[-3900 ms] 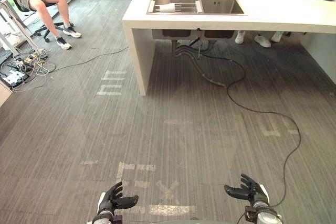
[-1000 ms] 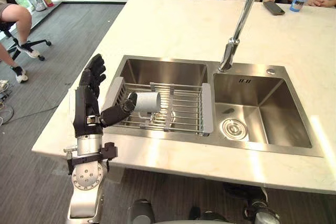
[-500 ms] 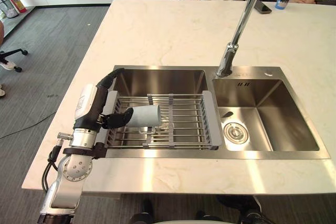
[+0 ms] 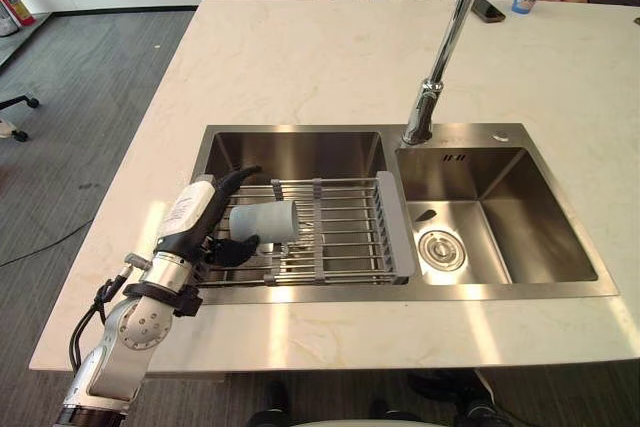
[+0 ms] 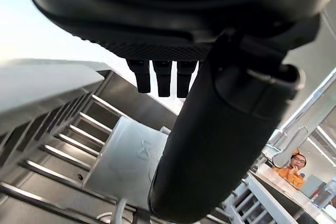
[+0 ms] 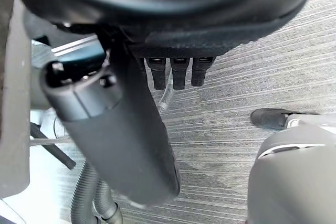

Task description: Walk over to the sink, pick up the cup, carry it to the dishwasher, place the cup inside the dishwasher, then close the dishwasher door

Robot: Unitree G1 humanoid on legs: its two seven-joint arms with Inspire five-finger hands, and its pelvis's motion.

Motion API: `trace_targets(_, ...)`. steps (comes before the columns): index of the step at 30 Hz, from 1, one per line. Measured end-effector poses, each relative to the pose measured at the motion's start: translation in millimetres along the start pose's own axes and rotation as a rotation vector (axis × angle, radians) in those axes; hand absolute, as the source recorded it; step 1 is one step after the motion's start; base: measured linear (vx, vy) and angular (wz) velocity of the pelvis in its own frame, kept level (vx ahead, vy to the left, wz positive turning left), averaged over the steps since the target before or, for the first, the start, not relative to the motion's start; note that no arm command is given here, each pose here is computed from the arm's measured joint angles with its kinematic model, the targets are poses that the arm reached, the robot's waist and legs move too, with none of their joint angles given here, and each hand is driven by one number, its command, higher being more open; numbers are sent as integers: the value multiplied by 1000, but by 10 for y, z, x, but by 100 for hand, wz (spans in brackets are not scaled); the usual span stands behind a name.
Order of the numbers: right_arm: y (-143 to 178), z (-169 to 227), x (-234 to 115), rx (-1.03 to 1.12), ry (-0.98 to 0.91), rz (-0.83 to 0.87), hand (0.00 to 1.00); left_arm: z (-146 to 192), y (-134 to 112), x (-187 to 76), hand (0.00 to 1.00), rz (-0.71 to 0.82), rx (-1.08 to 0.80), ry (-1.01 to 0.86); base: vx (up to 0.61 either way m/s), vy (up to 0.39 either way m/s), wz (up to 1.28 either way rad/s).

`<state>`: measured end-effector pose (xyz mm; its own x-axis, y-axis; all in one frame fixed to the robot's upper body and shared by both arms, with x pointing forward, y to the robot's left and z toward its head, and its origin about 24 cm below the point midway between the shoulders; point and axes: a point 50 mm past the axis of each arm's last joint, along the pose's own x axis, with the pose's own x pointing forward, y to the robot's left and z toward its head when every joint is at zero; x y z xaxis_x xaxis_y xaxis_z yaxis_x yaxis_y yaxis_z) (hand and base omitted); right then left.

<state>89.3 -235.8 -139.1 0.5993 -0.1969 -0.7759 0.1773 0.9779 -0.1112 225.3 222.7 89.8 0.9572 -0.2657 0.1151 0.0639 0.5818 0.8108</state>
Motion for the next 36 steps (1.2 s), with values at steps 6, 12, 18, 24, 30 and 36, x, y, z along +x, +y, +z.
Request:
trace_targets(6, 38, 48, 25, -31, -10, 20, 90, 49, -148, 4, 90, -89, -11, -24, 0, 0, 0)
trace_targets(12, 46, 43, 27, -53, -2, 27, 90, 51, -216, 20, 90, -132, 16, -26, 0, 0, 0)
trace_targets(18, 60, 69, 40, -53, -7, 37, 90, -2, -306, 236, 90, -127, 66, -4, -5, 1, -2)
trace_targets(24, 66, 80, 45, -51, -4, 42, 90, -91, -232, 389, 30, -104, 101, 45, -11, 1, -10)
trace_targets(30, 70, 97, 41, -48, -14, 48, 90, -117, -163, 496, 30, -81, 108, 58, -22, 0, -6)
trace_targets(36, 81, 110, 36, -45, -23, 52, 90, -140, -158, 500, 30, -75, 66, 71, -6, -1, -1)
